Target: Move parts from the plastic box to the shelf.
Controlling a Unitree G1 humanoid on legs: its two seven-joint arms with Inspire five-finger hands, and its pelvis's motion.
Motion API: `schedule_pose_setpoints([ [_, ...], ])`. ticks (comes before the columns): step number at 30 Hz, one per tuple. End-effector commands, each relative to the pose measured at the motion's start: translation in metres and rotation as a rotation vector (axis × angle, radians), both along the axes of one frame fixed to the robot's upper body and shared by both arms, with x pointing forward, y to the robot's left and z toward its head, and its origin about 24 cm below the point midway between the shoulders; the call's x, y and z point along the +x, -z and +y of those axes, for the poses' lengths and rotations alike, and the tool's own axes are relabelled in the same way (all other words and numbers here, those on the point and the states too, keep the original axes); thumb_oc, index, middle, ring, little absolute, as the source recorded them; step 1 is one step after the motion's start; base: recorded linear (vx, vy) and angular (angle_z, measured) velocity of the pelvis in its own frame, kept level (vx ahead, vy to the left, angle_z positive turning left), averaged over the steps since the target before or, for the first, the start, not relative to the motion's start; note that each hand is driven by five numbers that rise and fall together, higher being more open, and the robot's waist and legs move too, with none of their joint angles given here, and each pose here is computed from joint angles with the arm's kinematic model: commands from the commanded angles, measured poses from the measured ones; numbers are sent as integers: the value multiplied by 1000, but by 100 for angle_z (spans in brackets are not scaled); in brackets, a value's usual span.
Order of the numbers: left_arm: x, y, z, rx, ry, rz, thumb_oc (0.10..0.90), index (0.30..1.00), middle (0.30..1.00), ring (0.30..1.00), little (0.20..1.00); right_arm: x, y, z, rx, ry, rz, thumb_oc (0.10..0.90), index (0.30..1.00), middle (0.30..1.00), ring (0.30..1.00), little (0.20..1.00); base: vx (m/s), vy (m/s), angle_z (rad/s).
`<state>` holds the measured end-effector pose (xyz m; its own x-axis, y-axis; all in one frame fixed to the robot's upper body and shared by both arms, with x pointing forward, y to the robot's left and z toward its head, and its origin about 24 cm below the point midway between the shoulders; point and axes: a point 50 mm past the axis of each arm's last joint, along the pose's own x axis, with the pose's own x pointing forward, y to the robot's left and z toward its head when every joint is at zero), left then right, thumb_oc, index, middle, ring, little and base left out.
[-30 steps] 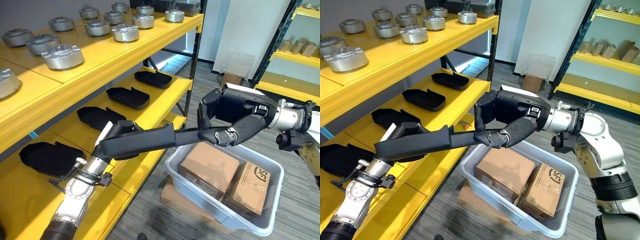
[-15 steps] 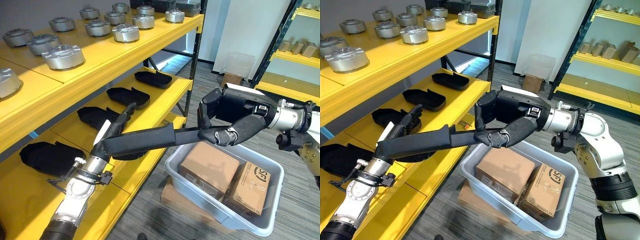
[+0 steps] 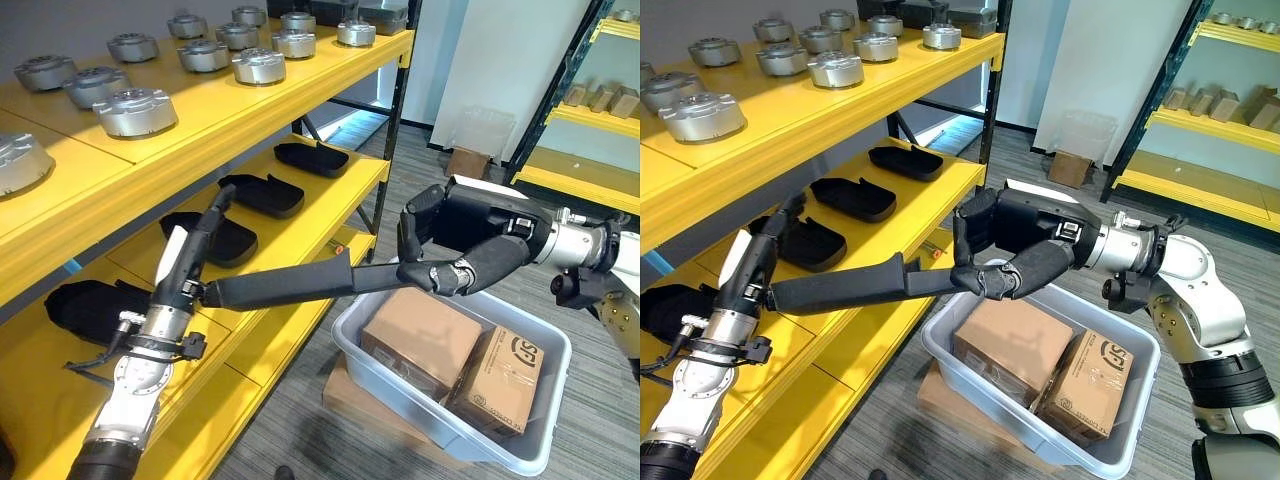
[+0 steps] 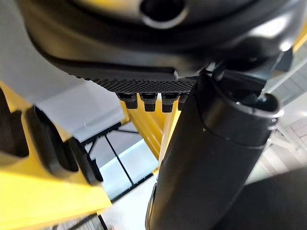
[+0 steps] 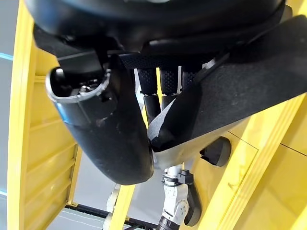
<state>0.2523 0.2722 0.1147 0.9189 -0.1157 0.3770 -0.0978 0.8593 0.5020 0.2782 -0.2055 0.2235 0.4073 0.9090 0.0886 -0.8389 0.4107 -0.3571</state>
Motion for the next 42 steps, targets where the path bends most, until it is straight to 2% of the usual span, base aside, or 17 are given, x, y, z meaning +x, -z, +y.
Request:
schedule_pose_setpoints([
  [1,-3,-67,15,84,-9,-296,900,1000,1000,1000,1000,-3,-43,-13,147,41,-215,400,300,300,300,300,0,0,0],
  [6,-8,-72,16,99,32,-295,900,1000,1000,1000,1000,-5,-43,-15,150,52,-219,400,300,300,300,300,0,0,0],
  [11,-13,-70,6,92,153,-262,900,1000,1000,1000,1000,-5,-43,-19,158,68,-230,400,300,300,300,300,7,1,1],
  [14,-14,-64,-4,85,250,-213,900,1000,1000,1000,1000,-7,-44,-19,151,61,-238,400,300,300,300,300,0,0,0],
  [19,-12,-49,-11,103,297,-105,900,1000,1000,1000,1000,-7,-44,-21,137,67,-243,400,300,300,300,300,0,0,0],
  [24,-12,-27,2,149,191,6,900,1000,1000,1000,1000,-4,-46,-27,115,87,-242,400,300,300,300,300,-4,13,0],
  [27,-15,-22,24,146,85,38,900,1000,1000,1000,1000,-6,-48,-32,111,97,-248,400,300,300,300,300,0,0,0],
  [29,-19,-25,27,125,108,30,900,1000,1000,1000,1000,-7,-49,-32,112,99,-256,400,300,300,300,300,0,0,0],
  [33,-24,-32,16,214,221,38,900,1000,1000,1000,1000,-7,-54,-34,96,106,-259,400,300,300,300,300,0,0,0],
  [39,-23,-29,26,228,176,97,900,1000,1000,1000,1000,-5,-55,-39,82,108,-260,400,300,300,300,300,0,0,0],
  [42,-27,-34,33,192,156,47,900,1000,1000,1000,1000,-8,-57,-34,91,97,-268,400,300,300,300,300,0,0,0],
])
